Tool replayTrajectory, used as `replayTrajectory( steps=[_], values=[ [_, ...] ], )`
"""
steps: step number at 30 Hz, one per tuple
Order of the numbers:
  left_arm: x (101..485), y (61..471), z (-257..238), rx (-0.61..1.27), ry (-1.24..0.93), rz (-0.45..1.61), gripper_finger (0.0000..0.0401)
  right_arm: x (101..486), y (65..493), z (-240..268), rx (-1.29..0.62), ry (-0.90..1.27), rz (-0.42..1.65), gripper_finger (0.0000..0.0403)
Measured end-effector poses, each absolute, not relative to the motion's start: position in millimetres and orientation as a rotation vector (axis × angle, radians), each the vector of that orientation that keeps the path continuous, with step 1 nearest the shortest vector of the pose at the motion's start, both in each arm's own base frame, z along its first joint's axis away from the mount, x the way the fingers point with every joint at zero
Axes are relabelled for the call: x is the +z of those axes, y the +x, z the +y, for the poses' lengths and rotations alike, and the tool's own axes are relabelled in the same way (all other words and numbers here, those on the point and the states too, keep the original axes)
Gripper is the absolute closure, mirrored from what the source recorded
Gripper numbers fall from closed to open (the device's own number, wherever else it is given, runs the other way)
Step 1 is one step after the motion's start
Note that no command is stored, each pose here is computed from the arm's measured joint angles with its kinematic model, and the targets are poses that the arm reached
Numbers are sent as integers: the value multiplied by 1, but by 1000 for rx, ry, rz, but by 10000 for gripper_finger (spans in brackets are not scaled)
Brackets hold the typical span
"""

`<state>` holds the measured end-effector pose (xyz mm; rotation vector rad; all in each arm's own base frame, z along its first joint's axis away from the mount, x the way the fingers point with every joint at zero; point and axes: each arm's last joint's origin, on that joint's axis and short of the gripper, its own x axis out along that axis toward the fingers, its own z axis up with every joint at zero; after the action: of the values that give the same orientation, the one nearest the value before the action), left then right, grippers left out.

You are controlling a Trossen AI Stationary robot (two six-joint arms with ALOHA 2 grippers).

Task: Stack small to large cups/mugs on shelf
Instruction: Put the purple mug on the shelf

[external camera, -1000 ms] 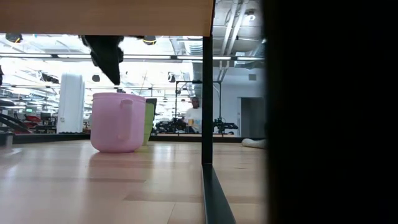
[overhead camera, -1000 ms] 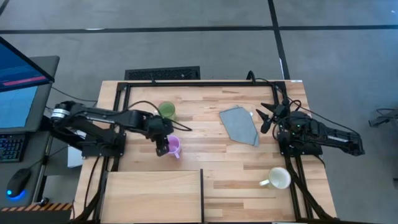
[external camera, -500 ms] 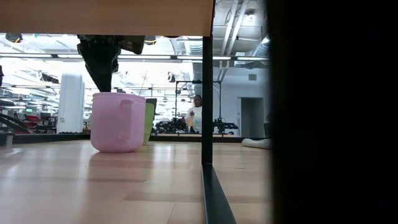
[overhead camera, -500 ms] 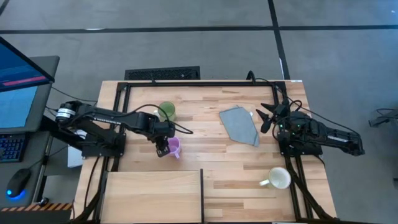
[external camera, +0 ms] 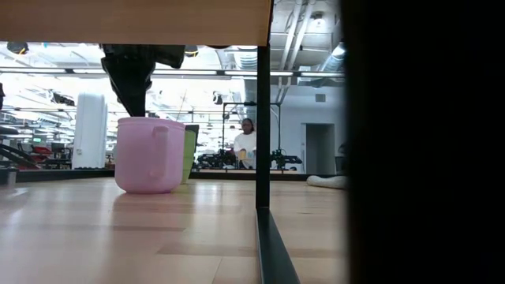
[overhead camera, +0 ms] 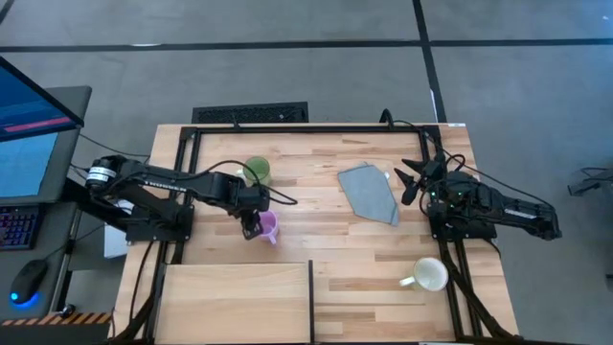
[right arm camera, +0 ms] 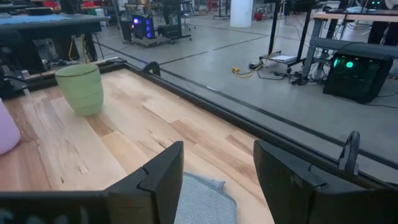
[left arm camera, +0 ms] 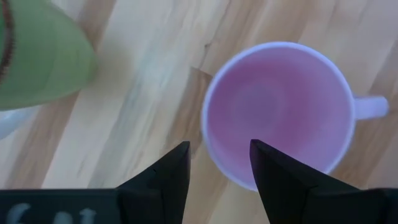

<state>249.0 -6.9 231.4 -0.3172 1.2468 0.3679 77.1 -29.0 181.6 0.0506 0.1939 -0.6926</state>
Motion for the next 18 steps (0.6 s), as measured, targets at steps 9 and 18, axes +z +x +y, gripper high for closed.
replayTrajectory(
  steps=[9, 18],
  values=[
    [229, 248, 5, 438, -371, 1238, 243, 182, 77, -29, -692, 44, 196, 187],
    [220, 251, 11, 425, -403, 1271, 243, 182, 77, -29, -690, 32, 200, 187]
  ],
)
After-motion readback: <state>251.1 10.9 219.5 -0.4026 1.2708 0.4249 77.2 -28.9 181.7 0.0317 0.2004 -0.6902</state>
